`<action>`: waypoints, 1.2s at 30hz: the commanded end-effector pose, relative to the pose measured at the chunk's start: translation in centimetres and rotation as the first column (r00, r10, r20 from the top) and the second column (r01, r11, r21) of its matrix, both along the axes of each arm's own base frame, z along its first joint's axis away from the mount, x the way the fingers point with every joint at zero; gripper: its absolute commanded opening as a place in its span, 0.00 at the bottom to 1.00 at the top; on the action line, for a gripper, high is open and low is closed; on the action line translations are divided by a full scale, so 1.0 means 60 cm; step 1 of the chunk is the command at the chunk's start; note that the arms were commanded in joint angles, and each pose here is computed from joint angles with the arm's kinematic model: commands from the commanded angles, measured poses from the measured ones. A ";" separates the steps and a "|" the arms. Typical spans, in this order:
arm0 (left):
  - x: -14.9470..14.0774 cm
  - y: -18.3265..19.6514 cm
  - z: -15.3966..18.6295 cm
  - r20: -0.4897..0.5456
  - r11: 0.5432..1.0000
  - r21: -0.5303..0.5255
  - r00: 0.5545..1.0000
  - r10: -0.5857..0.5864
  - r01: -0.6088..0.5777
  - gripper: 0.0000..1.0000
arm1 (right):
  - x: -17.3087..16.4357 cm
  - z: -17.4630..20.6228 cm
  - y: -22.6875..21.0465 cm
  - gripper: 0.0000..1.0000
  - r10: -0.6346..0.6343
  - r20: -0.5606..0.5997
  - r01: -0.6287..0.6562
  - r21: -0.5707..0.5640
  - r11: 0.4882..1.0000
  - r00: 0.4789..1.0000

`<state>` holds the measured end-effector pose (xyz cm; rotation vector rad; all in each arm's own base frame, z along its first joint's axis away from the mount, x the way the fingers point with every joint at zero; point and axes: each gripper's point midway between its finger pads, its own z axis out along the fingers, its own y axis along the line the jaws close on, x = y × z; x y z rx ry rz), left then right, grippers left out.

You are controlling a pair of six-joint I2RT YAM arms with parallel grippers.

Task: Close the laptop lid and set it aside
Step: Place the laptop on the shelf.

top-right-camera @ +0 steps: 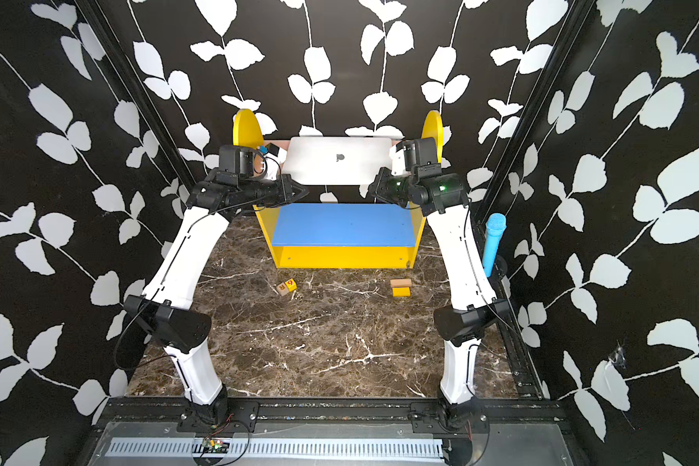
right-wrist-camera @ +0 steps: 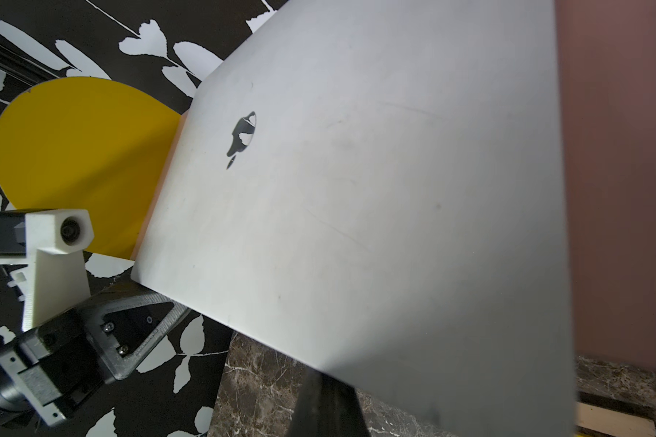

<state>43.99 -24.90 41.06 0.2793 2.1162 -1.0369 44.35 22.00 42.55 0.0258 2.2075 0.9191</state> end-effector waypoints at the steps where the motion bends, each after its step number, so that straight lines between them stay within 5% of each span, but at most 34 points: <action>1: -0.003 0.002 0.040 0.062 1.000 -0.030 0.998 -0.009 0.011 0.00 | 0.020 0.033 -0.010 0.00 -0.039 0.092 0.039 0.005 0.999 0.995; 36: 0.026 -0.004 0.052 0.058 0.998 -0.066 0.998 0.007 -0.003 0.01 | 0.064 0.034 -0.058 0.00 -0.128 0.089 0.124 0.054 0.991 0.988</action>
